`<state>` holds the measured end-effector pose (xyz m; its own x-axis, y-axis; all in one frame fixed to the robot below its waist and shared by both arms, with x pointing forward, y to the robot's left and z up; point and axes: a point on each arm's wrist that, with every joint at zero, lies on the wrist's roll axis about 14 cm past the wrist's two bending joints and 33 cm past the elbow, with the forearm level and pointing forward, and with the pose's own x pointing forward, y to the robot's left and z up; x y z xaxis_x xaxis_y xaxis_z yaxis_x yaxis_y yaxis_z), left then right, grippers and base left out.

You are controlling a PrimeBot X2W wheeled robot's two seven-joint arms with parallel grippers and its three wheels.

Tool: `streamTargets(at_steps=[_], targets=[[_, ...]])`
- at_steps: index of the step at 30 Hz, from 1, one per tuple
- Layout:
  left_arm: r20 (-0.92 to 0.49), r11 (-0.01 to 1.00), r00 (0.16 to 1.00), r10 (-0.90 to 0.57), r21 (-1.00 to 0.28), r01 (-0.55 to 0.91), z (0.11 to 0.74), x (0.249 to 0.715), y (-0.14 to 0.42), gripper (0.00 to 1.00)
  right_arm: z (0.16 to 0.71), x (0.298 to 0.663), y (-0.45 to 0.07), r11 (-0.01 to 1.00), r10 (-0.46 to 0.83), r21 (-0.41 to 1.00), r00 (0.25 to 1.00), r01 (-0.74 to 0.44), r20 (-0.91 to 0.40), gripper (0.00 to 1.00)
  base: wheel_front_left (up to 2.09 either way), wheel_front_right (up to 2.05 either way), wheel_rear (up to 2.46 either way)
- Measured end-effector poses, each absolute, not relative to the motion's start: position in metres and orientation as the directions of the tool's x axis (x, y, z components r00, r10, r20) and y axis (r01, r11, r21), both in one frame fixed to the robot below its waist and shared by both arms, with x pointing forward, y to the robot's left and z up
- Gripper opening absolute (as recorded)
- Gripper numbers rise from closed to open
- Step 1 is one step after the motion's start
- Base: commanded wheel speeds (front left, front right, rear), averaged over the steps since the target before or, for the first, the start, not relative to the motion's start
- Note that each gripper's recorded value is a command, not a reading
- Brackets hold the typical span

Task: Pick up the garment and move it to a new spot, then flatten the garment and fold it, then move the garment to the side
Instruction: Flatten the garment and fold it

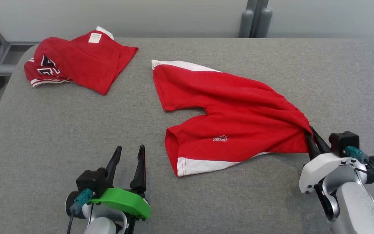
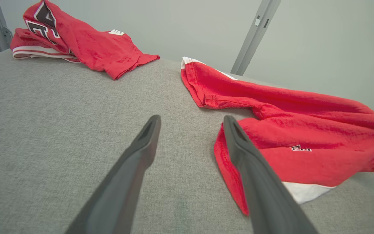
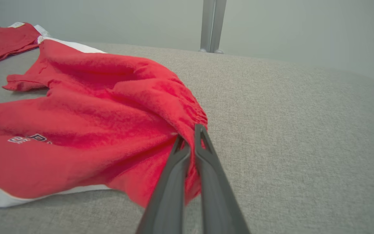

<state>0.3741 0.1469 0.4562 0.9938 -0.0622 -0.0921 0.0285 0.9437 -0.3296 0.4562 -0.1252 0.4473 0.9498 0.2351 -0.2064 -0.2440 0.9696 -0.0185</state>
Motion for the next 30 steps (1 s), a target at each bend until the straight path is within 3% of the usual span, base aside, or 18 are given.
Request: streamTargets(at_steps=[10, 28, 29, 30], targets=[[-0.089, 0.942, 0.993, -0.076, -0.332, 0.042, 0.457, 0.375, 0.144, 1.00, 0.479, 0.437, -0.101, 0.950, 0.307, 0.017, 0.925, -0.311, -0.225, 0.00, 0.00, 0.00, 0.00], [-0.129, 0.944, 0.992, -0.010, -0.329, -0.034, 0.446, 0.363, 0.167, 1.00, 0.429, 0.511, -0.052, 0.917, 0.362, -0.021, 0.854, -0.398, -0.374, 0.00, 0.00, 0.00, 0.00], [-0.132, 0.944, 0.991, -0.005, -0.328, -0.039, 0.446, 0.363, 0.168, 1.00, 0.428, 0.513, -0.048, 0.915, 0.367, -0.020, 0.853, -0.403, -0.372, 0.09, 0.00, 0.00, 0.00], [-0.134, 0.944, 0.991, -0.002, -0.328, -0.042, 0.445, 0.362, 0.169, 1.00, 0.427, 0.514, -0.045, 0.913, 0.373, -0.017, 0.852, -0.408, -0.368, 0.25, 0.00, 0.00, 0.00]])
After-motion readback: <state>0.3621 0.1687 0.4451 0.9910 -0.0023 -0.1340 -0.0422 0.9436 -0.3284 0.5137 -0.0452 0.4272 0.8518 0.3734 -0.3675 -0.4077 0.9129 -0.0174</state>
